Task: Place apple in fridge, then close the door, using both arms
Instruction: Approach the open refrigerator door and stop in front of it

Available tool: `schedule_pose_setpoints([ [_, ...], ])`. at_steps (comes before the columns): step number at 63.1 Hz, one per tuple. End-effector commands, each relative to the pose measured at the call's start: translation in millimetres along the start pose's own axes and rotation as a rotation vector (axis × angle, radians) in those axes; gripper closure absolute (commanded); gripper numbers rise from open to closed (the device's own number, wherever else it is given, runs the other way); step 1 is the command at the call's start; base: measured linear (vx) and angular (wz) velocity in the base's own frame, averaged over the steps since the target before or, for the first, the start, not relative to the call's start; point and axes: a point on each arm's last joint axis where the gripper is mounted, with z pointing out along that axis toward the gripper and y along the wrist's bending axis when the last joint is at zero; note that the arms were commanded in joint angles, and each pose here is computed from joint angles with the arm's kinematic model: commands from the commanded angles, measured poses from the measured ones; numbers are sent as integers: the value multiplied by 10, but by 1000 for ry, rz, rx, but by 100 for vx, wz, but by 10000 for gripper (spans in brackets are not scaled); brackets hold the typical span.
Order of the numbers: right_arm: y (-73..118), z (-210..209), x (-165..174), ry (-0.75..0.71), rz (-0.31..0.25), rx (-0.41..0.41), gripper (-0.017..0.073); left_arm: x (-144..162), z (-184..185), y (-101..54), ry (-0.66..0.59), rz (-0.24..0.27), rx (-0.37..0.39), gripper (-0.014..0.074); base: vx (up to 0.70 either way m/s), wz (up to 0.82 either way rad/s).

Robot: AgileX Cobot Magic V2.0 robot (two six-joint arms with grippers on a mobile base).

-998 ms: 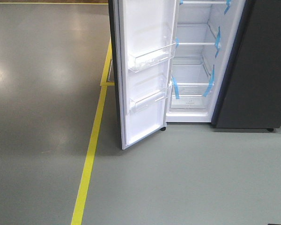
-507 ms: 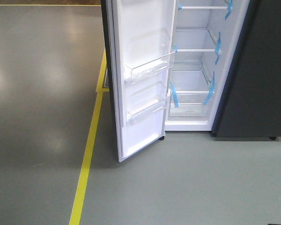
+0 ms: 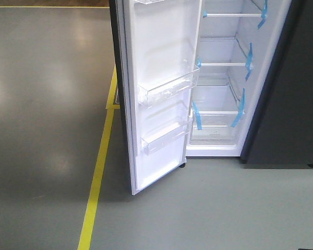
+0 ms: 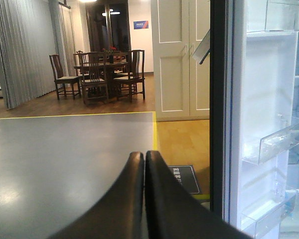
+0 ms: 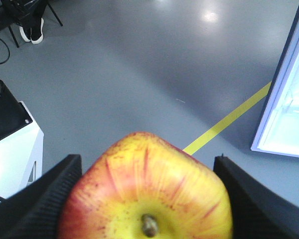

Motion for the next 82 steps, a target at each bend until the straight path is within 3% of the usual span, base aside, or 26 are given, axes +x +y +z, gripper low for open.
schedule_pose_setpoints([
  [1, 11, -32, -122, -81, 8, -3, 190, -6, -9, -2, -71, -10, 4, 600, 16, 0],
  [82, 11, -32, -122, -80, 8, -3, 190, -6, -9, -2, -71, -10, 4, 600, 11, 1],
])
